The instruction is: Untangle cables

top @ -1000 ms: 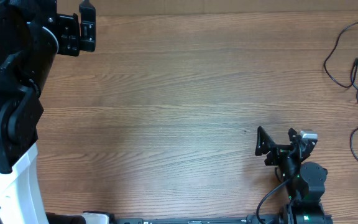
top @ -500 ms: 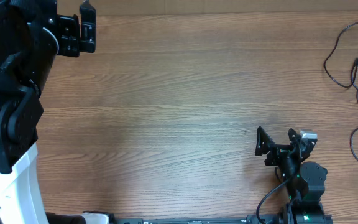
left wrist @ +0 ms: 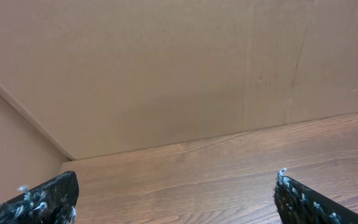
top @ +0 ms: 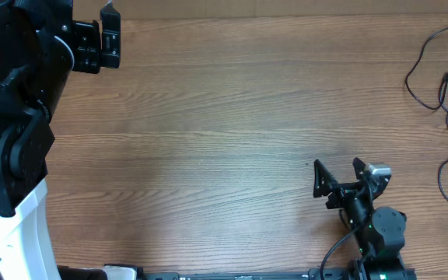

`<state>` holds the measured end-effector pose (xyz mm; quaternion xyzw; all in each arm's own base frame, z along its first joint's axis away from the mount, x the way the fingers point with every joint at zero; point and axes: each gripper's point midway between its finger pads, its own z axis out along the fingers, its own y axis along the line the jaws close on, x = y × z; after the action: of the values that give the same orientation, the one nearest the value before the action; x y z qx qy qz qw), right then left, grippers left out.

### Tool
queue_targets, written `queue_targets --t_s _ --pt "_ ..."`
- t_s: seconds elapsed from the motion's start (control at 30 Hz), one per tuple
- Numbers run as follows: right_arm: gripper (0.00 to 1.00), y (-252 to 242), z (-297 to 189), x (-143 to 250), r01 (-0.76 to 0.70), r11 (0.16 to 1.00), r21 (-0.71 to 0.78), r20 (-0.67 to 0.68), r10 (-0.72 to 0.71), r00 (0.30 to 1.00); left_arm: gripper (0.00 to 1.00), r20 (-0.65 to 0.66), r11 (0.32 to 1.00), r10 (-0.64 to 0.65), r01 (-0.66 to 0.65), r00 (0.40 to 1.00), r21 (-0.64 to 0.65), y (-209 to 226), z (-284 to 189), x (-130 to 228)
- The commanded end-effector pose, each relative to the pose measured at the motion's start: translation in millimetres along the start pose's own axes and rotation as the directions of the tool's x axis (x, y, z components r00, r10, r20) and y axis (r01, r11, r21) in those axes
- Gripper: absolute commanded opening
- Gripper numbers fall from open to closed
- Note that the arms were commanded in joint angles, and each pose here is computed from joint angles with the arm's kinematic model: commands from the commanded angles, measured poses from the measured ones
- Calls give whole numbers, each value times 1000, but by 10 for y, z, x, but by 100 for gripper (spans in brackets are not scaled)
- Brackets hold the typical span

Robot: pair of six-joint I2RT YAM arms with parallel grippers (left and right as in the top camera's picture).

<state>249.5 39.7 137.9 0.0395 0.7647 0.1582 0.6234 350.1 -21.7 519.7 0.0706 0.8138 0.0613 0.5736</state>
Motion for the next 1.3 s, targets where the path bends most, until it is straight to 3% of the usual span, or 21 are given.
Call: queue_targets --t_s 0.0,0.13,0.5,1.27 --pt "100 -12 -62 -180 3 1000 3 92 -4 996 100 0 1000 17 -17 1000 19 -46 5 3" --pt "100 -30 -131 -349 8 1000 12 170 -10 985 100 1 1000 17 -17 1000 19 -46 5 1" --pt "100 -238 -159 -403 -8 995 95 192 -10 981 100 -3 1000 14 -14 1000 20 -48 5 9" --pt "100 -241 -160 -404 -9 995 97 192 -10 981 100 -45 999 21 -20 999 26 -61 3 113"
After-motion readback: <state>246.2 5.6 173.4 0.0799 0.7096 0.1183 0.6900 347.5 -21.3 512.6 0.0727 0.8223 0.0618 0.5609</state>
